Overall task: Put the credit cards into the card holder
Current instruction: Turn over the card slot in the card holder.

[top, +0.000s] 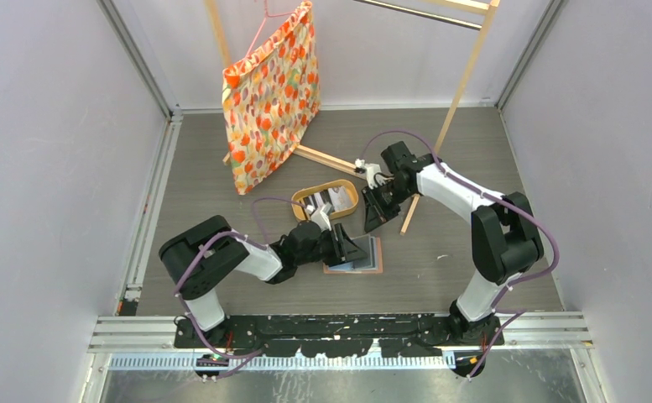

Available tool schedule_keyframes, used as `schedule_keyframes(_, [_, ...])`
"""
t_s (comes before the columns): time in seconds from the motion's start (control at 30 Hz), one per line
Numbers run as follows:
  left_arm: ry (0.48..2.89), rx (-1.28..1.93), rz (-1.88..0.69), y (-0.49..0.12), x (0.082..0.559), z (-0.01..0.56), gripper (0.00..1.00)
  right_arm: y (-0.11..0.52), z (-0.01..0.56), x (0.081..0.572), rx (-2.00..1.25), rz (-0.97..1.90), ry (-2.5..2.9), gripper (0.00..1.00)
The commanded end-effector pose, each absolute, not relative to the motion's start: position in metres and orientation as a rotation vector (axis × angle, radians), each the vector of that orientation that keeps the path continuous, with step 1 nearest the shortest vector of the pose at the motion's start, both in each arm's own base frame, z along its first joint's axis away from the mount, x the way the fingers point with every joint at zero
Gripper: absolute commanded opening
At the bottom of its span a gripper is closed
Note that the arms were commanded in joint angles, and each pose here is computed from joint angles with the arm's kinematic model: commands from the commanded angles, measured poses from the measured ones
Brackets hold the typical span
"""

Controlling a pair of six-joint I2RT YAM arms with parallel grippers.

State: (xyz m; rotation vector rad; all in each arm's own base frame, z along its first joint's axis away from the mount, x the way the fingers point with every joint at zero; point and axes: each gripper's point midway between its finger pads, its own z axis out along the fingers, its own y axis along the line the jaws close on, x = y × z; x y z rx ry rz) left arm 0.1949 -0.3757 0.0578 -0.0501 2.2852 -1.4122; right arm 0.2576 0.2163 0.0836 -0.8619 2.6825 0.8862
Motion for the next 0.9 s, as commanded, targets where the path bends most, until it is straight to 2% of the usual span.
schedule_keyframes(0.0, [2.198,0.008,-1.451,-0.381,0.200,0.082,0.40,0.233,0.102,0.248,-0.902,1.062,2.602,0.11])
schedule_keyframes(0.13, [2.171,0.029,-1.452,-0.378,0.199,0.089,0.39,0.241,0.090,0.237,-0.909,1.173,2.653,0.11])
schedule_keyframes(0.23, [2.153,0.046,-1.455,-0.377,0.198,0.094,0.39,0.241,0.072,0.233,-0.926,1.138,2.729,0.11])
schedule_keyframes(0.4, [2.128,0.072,-1.420,-0.367,0.197,0.100,0.39,0.219,0.036,0.239,-0.949,0.891,2.872,0.09])
schedule_keyframes(0.57, [2.156,0.068,-1.282,-0.341,0.198,0.092,0.41,0.199,0.016,0.244,-0.999,0.694,2.924,0.08])
schedule_keyframes(0.7, [2.162,0.073,-1.235,-0.329,0.201,0.092,0.42,0.202,0.019,0.243,-1.008,0.730,2.913,0.08])
schedule_keyframes(0.87, [2.161,0.077,-1.199,-0.326,0.205,0.095,0.37,0.218,0.052,0.242,-1.062,0.889,2.773,0.08])
